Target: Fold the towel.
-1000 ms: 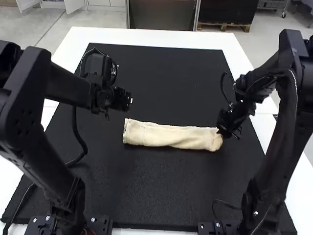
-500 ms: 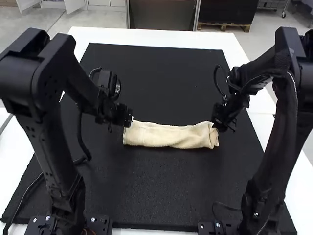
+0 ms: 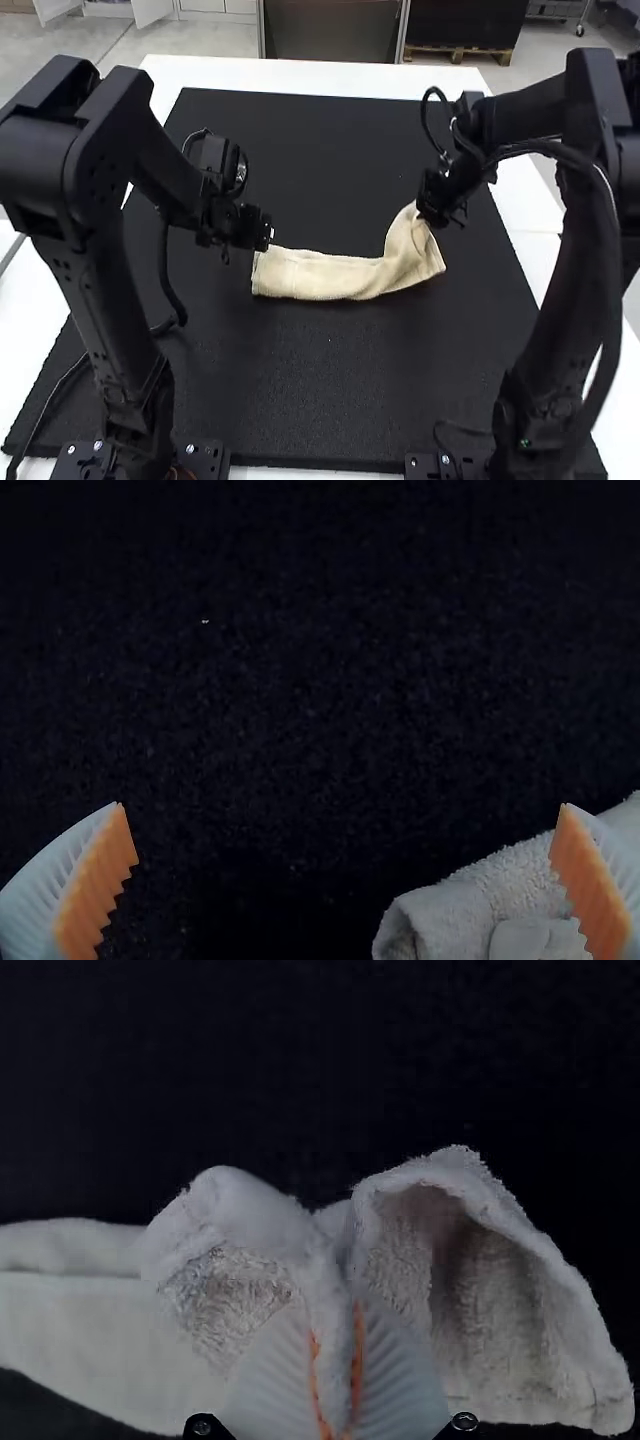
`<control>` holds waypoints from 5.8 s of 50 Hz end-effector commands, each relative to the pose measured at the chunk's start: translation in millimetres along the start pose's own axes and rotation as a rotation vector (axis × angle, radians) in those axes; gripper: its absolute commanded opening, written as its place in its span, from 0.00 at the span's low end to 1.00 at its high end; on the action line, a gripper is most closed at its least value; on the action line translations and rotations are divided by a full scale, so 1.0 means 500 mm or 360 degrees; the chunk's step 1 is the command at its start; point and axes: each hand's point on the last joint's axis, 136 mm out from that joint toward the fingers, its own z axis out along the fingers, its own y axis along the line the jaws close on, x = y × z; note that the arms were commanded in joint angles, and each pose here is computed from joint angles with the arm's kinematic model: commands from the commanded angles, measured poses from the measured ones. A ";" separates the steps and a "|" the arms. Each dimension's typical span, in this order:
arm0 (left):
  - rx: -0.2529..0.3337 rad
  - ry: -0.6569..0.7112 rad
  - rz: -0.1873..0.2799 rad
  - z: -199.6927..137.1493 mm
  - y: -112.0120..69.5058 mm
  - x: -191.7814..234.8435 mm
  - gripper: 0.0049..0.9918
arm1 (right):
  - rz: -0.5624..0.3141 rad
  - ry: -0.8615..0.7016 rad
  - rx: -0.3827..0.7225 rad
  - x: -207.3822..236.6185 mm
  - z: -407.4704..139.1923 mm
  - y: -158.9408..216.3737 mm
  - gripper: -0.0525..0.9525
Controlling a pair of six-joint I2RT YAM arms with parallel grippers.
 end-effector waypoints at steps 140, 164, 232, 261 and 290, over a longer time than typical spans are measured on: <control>-0.0194 -0.0335 -0.0542 -0.055 0.188 -0.126 0.98 | -0.0862 0.0578 -0.0728 0.262 0.146 0.575 0.97; -0.0164 -0.0382 -0.0539 -0.071 0.182 -0.147 0.98 | -0.0682 0.0184 -0.0559 0.029 0.118 0.491 0.97; -0.0012 -0.1155 -0.0124 -0.347 0.035 -0.408 0.98 | -0.0172 -0.0751 0.0065 -0.182 -0.223 0.055 0.97; -0.0165 -0.1610 -0.0078 -0.601 0.045 -0.342 0.98 | -0.0232 -0.1330 0.0075 -0.127 -0.407 0.063 0.95; -0.0225 -0.1928 -0.0004 -0.725 0.038 -0.213 0.97 | -0.0279 -0.1842 0.0018 -0.014 -0.513 0.040 0.95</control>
